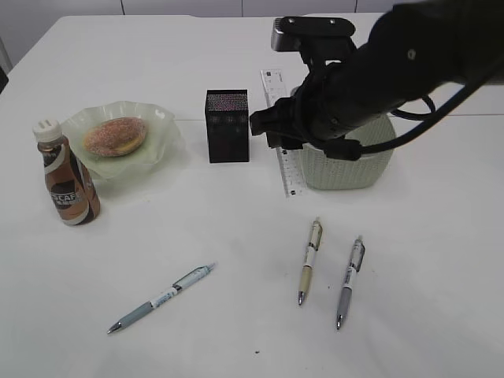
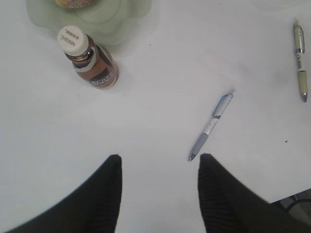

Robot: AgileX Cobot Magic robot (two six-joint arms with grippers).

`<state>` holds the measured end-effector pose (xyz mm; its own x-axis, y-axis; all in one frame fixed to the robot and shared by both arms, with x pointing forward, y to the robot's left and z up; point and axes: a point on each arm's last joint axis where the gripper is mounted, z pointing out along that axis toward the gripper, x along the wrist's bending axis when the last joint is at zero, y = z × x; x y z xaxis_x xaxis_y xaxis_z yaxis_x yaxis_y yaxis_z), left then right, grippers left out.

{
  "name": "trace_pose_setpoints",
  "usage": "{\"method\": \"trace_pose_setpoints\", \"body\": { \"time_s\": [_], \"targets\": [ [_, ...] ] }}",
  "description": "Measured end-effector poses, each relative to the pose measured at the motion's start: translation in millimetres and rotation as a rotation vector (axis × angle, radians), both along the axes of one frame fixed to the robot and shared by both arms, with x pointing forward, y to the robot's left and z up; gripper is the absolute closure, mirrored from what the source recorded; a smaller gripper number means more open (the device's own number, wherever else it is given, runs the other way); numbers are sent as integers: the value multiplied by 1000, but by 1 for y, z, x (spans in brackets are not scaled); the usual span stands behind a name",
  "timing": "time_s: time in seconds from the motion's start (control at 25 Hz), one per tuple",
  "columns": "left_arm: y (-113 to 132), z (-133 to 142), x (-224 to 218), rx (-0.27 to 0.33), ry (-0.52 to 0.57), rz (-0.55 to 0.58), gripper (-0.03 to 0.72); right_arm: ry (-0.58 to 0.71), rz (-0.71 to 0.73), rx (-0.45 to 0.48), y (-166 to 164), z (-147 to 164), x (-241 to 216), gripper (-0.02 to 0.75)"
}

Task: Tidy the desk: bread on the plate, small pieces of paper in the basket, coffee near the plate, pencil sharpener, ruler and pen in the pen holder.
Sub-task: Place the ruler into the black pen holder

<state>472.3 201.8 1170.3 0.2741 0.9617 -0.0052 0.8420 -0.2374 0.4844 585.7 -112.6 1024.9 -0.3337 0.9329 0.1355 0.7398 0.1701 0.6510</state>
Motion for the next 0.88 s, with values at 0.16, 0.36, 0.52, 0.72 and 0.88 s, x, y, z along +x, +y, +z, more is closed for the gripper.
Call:
{"method": "trace_pose_setpoints", "body": {
  "time_s": [0.16,0.36,0.52,0.72,0.88],
  "targets": [
    [0,0,0,0,0,0,318,-166,32,21,0,-6,4,470],
    [0,0,0,0,0,0,318,-331,77,49,5,1,12,470],
    [0,0,0,0,0,0,318,-451,100,98,11,6,19,470],
    [0,0,0,0,0,0,318,-546,126,127,23,-1,38,470],
    [0,0,0,0,0,0,318,-626,147,120,36,4,63,470]
  ]
}}
